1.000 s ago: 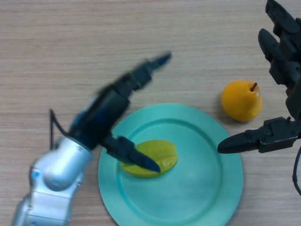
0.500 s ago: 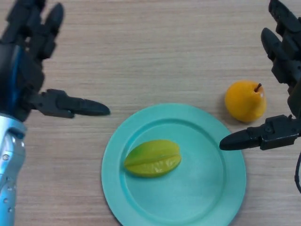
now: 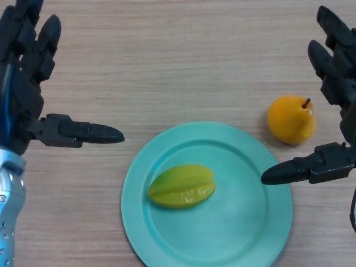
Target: Pick up the yellow starfruit and place it on the plate
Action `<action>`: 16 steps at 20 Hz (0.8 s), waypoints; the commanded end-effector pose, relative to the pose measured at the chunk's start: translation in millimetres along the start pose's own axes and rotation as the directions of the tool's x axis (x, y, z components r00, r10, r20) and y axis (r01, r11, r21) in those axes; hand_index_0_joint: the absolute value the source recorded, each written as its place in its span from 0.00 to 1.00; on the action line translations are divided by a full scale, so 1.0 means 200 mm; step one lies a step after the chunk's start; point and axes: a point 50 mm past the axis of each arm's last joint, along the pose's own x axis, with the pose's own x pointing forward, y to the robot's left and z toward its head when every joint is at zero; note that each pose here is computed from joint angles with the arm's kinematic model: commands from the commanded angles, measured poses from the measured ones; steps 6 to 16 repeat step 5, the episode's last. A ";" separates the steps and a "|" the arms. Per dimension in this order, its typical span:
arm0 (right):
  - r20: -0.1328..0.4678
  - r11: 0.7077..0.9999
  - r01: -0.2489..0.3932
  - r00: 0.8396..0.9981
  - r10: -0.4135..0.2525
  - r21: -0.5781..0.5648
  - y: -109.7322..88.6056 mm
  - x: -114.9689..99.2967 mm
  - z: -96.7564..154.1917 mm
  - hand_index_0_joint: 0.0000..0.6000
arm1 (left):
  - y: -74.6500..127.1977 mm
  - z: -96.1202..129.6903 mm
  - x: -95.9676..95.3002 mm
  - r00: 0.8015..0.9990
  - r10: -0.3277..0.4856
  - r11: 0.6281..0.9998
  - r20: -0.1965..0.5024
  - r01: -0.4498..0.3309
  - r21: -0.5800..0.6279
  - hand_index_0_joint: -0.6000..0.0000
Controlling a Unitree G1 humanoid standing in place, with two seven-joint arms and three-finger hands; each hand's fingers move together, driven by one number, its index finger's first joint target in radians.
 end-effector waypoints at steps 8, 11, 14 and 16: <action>0.227 0.996 0.048 0.973 -0.031 -0.072 -0.03 -0.01 0.19 0.00 | 0.01 0.18 -0.01 0.982 -0.031 1.000 0.187 0.031 0.007 1.00; 0.227 0.996 0.048 0.973 -0.031 -0.072 -0.03 -0.01 0.19 0.00 | 0.01 0.18 -0.01 0.982 -0.031 1.000 0.187 0.031 0.007 1.00; 0.227 0.996 0.048 0.973 -0.031 -0.072 -0.03 -0.01 0.19 0.00 | 0.01 0.18 -0.01 0.982 -0.031 1.000 0.187 0.031 0.007 1.00; 0.227 0.996 0.048 0.973 -0.031 -0.072 -0.03 -0.01 0.19 0.00 | 0.01 0.18 -0.01 0.982 -0.031 1.000 0.187 0.031 0.007 1.00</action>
